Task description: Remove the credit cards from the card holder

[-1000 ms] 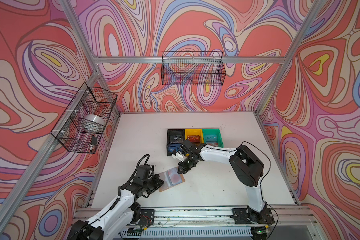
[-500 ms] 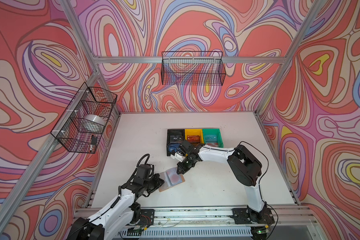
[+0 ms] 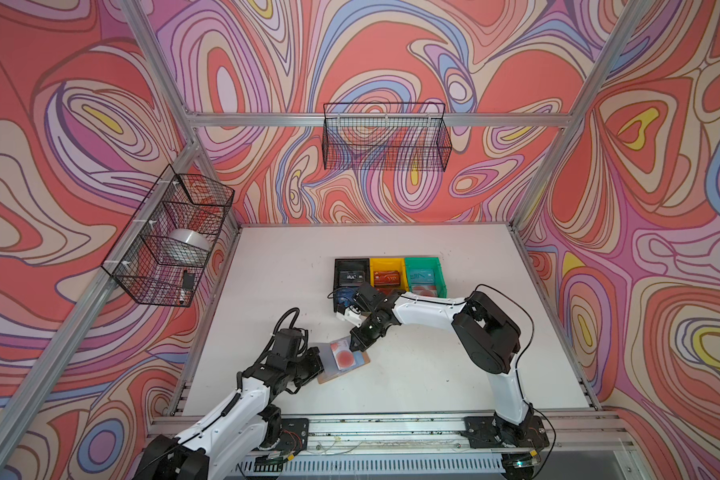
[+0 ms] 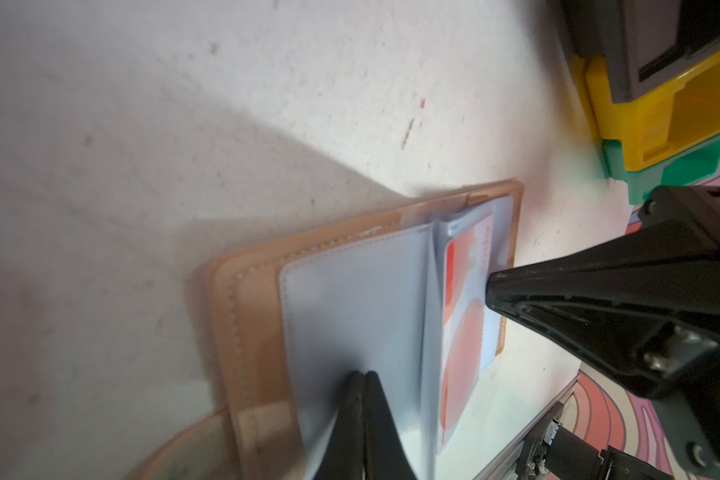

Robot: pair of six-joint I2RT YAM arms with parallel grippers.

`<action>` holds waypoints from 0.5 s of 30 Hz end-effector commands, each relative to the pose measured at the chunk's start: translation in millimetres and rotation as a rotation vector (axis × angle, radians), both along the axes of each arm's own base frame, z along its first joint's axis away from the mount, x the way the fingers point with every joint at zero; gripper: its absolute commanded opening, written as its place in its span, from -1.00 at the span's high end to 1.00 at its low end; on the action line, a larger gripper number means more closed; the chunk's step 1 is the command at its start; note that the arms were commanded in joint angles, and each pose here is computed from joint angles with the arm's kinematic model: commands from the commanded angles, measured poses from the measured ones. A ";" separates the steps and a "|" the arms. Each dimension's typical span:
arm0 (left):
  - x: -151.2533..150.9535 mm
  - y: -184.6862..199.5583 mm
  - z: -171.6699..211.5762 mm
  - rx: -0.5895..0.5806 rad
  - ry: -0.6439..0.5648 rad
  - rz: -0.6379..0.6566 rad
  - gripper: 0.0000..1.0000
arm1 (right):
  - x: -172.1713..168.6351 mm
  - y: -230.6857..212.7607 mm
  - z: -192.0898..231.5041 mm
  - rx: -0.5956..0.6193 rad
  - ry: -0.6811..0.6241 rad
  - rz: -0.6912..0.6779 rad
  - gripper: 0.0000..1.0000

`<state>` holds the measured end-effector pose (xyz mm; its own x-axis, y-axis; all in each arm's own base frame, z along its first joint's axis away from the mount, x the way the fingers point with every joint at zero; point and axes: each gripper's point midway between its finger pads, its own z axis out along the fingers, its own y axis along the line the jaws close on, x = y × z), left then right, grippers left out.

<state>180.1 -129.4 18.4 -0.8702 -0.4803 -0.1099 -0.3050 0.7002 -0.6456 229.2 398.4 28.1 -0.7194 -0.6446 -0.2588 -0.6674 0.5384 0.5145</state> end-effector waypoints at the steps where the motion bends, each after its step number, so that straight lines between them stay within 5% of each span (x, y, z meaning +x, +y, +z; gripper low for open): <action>1: -14.5 9.8 0.5 0.057 0.060 0.000 0.89 | -1.1 -0.5 0.7 -0.016 -0.013 0.015 0.94; 8: -13.9 12.1 74.1 0.028 -0.070 0.011 0.78 | -2.6 -4.4 -6.5 -0.039 -0.003 0.011 0.94; 15: -8.9 -0.6 70.6 -0.063 -0.082 0.012 0.78 | -2.5 -4.3 -6.7 -0.045 -0.007 0.017 0.93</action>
